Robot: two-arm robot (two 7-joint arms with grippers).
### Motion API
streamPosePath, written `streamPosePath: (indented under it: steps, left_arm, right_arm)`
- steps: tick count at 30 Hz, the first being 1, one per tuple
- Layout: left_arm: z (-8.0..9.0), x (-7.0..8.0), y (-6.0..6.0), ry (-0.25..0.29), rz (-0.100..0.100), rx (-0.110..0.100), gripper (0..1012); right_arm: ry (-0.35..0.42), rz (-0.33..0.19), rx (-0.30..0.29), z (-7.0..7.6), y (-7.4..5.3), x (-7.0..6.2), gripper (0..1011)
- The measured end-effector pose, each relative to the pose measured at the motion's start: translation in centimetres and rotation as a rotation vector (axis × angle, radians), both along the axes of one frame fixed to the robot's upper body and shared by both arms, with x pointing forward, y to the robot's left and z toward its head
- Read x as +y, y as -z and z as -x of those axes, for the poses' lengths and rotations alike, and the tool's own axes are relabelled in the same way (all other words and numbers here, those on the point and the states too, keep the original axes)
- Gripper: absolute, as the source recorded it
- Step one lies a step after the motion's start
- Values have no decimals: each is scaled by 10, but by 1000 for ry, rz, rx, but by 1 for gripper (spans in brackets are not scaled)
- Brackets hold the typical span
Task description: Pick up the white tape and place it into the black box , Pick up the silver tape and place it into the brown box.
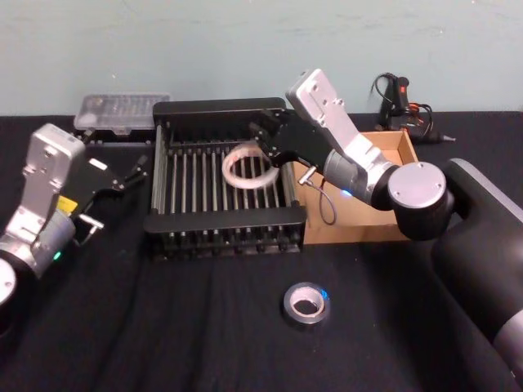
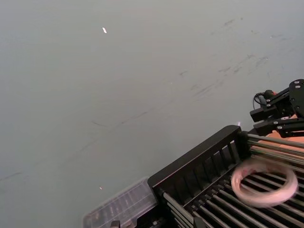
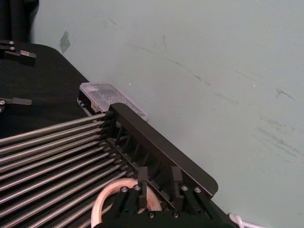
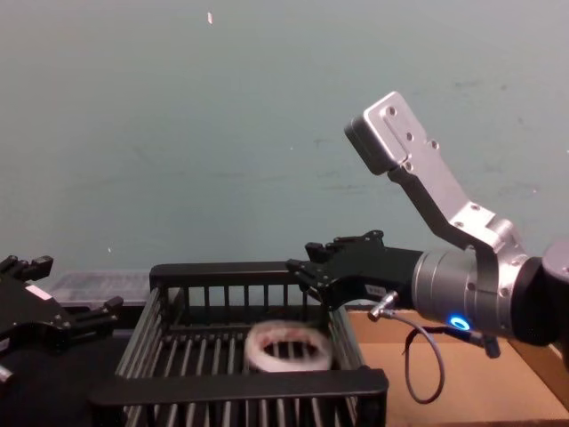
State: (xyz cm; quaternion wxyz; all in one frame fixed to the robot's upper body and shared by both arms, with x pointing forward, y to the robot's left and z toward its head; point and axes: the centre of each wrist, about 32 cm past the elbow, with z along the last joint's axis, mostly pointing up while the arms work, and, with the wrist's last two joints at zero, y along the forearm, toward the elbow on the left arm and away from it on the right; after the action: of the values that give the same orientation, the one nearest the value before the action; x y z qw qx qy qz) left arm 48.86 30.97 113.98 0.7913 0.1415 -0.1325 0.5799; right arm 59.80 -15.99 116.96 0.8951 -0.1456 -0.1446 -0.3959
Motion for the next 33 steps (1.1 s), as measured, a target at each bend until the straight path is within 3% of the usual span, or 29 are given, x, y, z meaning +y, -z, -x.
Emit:
streamPosePath:
  steps: [10, 13, 24, 33]
  left_arm:
    - [0, 0, 0, 0, 0, 0, 1001]
    - [0, 0, 0, 0, 0, 0, 1001]
    - [0, 0, 0, 0, 0, 0, 1001]
    - [0, 0, 0, 0, 0, 0, 1001]
  right_arm:
    - [2, -1, 0, 0, 0, 0, 582]
    - [2, -1, 0, 0, 0, 0, 712]
    - [2, -1, 1, 0, 0, -1, 1000]
    - [-2, -8, -6, 5, -5, -8, 1002]
